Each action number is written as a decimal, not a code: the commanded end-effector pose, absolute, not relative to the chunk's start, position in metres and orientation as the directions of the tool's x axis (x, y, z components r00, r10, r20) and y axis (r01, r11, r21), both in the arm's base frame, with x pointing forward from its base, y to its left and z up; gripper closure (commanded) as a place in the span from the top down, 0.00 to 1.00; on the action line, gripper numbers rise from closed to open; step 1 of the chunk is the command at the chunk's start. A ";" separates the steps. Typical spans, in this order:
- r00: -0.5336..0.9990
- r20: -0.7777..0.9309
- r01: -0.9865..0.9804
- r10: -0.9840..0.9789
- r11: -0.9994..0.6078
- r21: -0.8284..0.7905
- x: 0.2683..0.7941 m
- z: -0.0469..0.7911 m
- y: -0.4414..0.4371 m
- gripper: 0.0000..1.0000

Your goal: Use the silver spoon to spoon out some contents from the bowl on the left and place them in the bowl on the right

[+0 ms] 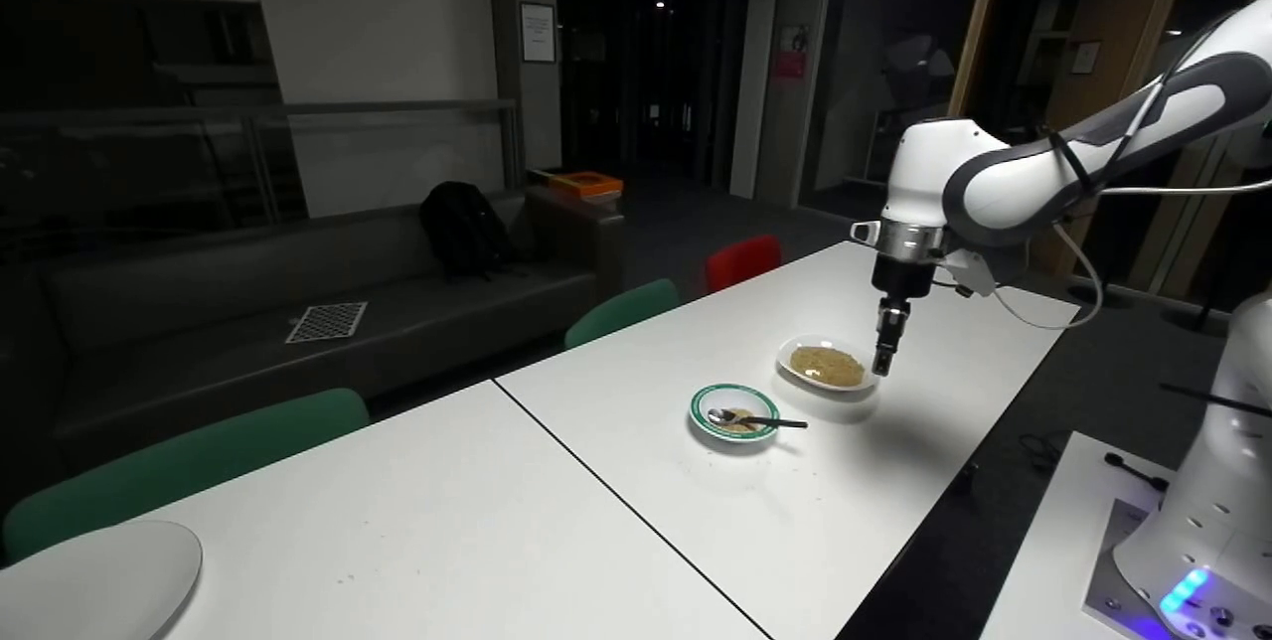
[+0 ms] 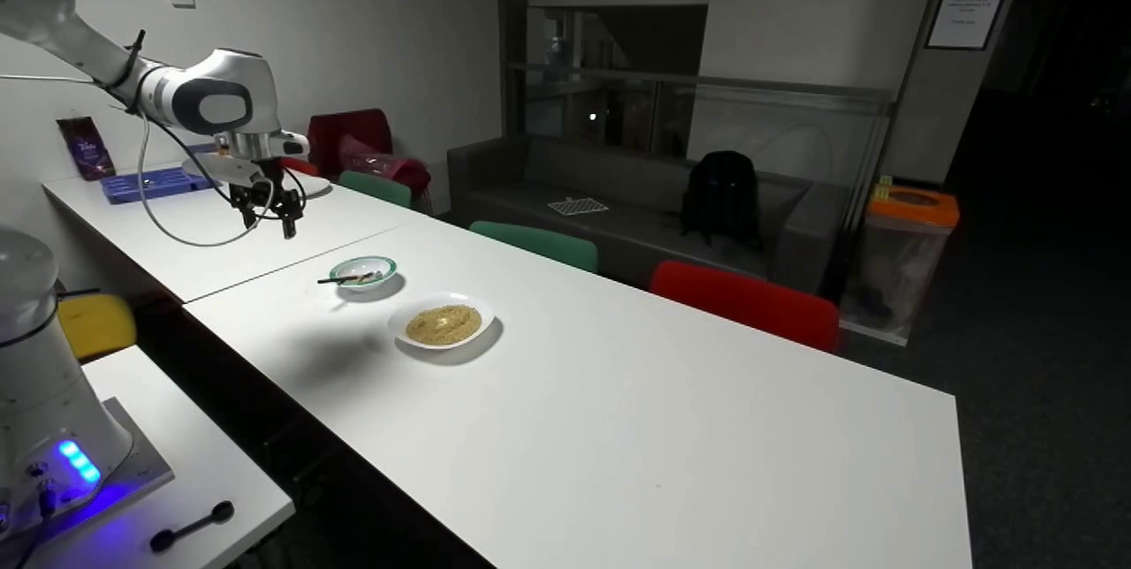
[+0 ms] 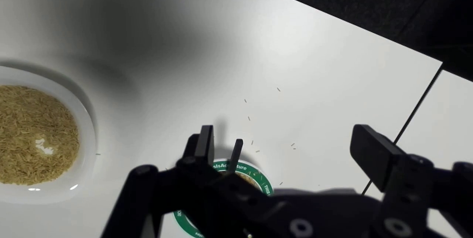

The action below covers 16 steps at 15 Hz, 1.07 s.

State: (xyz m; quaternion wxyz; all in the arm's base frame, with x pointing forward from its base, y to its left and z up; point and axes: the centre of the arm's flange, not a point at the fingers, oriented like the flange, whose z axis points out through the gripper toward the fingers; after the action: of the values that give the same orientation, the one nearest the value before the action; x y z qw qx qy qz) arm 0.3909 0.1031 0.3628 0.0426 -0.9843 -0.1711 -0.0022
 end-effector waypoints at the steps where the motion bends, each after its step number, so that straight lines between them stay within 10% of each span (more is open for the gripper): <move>1: 0.929 0.050 0.369 0.366 -0.926 -0.081 0.390 0.352 0.109 1.00; 16: 0.791 0.170 0.603 0.588 -0.796 -0.050 0.471 0.265 0.146 1.00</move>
State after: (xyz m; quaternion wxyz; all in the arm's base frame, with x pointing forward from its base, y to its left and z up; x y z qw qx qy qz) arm 0.4352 0.1417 0.2859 0.0551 -0.9460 -0.3097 -0.0784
